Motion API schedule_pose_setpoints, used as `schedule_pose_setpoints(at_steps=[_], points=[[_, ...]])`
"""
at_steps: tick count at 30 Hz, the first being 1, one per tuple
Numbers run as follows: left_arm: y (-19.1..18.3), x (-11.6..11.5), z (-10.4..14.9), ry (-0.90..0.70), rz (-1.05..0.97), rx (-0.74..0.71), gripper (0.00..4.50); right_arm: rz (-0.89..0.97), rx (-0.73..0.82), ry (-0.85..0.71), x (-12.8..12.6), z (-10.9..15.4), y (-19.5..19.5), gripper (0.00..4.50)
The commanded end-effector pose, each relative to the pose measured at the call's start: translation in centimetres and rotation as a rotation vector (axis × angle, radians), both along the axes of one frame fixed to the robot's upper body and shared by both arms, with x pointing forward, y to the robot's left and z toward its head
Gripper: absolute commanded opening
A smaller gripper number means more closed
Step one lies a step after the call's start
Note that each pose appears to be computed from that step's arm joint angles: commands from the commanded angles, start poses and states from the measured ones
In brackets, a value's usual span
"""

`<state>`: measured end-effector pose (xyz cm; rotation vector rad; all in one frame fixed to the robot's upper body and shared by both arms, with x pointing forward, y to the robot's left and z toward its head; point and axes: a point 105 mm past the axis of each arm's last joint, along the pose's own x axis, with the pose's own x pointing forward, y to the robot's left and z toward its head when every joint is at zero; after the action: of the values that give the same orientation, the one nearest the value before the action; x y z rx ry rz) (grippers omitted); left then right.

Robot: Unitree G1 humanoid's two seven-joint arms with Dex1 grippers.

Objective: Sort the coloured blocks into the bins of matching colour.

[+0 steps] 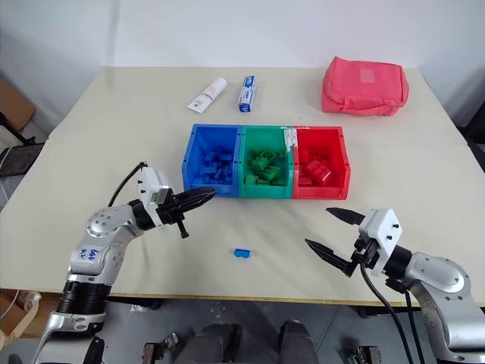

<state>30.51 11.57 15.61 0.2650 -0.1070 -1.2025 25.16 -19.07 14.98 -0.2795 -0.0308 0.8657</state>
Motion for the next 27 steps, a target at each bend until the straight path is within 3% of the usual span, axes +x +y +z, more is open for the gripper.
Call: schedule_pose_setpoints(at_steps=[1, 7, 9, 16, 19, 27], points=[[-0.9, -2.9, -2.2, 0.005, -0.238, 0.182, 1.01, 0.061, -0.064, -0.006, -0.8, 0.6, -0.1, 4.5], [-2.8, -2.7, -4.0, 0.011, -0.379, 0.281, 2.93, 0.154, -0.188, 0.076, -2.6, 0.5, -1.6, 4.5], [-3.1, -2.6, -5.9, 0.012, -0.398, 0.417, 3.51, 0.168, -0.208, 0.092, -3.1, 0.6, -1.9, 4.5], [-4.3, -2.1, -7.7, 0.074, -0.358, 0.439, 3.51, 0.178, -0.212, 0.097, -3.7, 0.8, -1.6, 4.5], [-4.6, -2.2, -7.8, 0.082, -0.366, 0.44, 2.91, 0.177, -0.223, 0.107, -3.9, 0.5, -1.6, 4.5], [-5.2, -1.1, -7.2, 0.036, -0.31, 0.438, 0.51, 0.166, -0.237, 0.103, -3.9, 0.2, -1.8, 4.5]])
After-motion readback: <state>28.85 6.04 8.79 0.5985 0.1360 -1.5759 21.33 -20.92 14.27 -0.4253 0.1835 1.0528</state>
